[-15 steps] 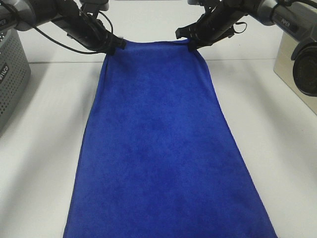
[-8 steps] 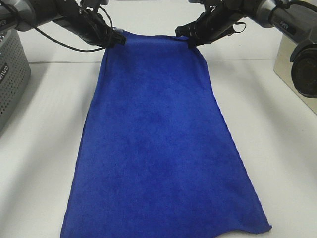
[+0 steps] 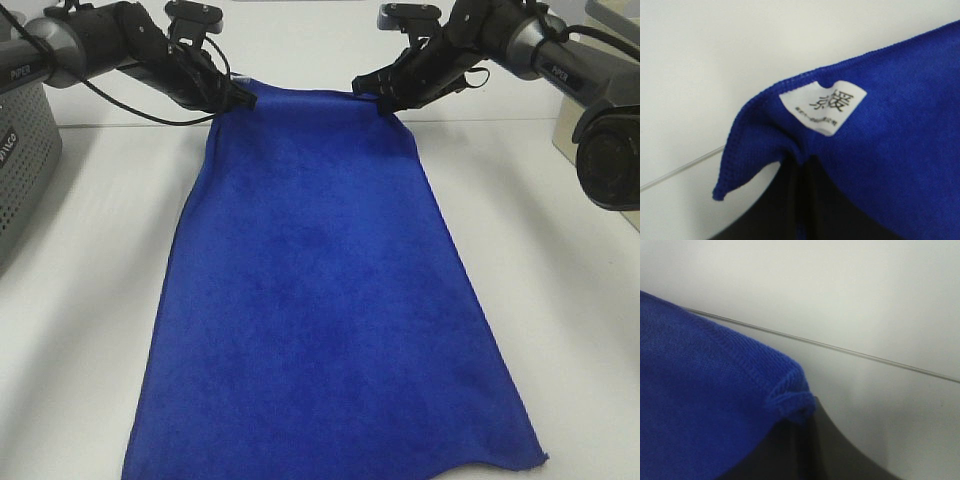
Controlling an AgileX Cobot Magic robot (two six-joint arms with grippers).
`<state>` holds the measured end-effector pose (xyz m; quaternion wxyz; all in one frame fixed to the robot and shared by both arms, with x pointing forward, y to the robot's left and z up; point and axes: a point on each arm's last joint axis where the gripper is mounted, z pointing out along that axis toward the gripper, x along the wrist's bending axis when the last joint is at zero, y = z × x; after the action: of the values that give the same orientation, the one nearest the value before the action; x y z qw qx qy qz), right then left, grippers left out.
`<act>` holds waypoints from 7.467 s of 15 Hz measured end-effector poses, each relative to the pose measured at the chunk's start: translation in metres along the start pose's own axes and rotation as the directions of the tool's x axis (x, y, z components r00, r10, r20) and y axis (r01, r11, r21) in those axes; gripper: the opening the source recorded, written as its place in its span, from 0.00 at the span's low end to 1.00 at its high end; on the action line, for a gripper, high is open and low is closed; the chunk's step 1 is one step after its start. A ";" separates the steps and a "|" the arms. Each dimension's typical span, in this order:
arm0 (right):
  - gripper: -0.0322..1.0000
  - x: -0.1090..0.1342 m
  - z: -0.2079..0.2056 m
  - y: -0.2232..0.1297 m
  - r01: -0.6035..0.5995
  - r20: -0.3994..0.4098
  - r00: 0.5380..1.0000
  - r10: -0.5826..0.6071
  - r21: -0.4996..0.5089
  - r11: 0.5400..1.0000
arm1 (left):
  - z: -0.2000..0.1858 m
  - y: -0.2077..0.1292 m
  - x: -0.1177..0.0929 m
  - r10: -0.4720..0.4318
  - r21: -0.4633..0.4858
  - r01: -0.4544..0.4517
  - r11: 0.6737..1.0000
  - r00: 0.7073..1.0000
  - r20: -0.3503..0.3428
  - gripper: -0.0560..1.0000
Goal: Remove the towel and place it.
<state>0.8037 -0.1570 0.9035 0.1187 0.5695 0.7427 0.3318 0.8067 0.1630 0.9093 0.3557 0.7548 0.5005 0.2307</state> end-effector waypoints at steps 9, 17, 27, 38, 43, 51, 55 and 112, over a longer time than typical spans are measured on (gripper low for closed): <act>0.06 -0.010 0.033 -0.022 -0.017 0.018 1.000 0.017 0.001 1.000 | 0.031 -0.029 0.004 -0.001 -0.020 0.001 1.000 0.999 -0.036 0.06; 0.24 -0.012 0.032 -0.013 0.014 0.041 0.999 -0.010 -0.098 0.995 | 0.033 -0.028 0.007 -0.003 -0.070 -0.001 0.998 0.998 -0.059 0.06; 0.57 -0.018 0.037 -0.011 0.134 0.106 0.987 -0.118 -0.152 0.979 | 0.039 -0.030 0.009 -0.003 -0.118 -0.007 0.993 0.996 -0.086 0.49; 0.60 -0.014 0.029 -0.013 0.140 0.072 0.988 -0.137 -0.043 0.989 | 0.027 -0.025 0.007 -0.015 -0.025 0.014 1.000 0.999 -0.050 0.75; 0.60 -0.003 -0.006 0.007 0.158 0.052 0.986 -0.157 -0.011 0.987 | 0.023 -0.026 0.015 -0.081 0.011 0.083 0.996 0.987 -0.137 0.84; 0.82 0.020 -0.099 0.032 0.094 0.044 0.994 -0.104 0.177 0.980 | -0.068 0.023 0.007 -0.093 0.280 0.128 0.951 0.986 -0.138 0.84; 0.83 0.017 -0.180 0.057 0.044 0.108 0.992 -0.059 0.132 0.990 | -0.145 0.070 0.019 -0.125 0.198 0.157 0.968 0.979 -0.164 0.84; 0.83 0.085 -0.461 -0.380 0.086 0.287 0.958 -0.023 -0.209 0.974 | -0.542 -0.263 -0.100 -0.188 -0.231 0.112 0.967 0.921 -0.341 0.84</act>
<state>0.2293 -0.2932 1.0290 0.2947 0.5739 0.6923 0.3232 0.2301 0.3012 1.0554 0.3512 0.6178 0.5871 0.3878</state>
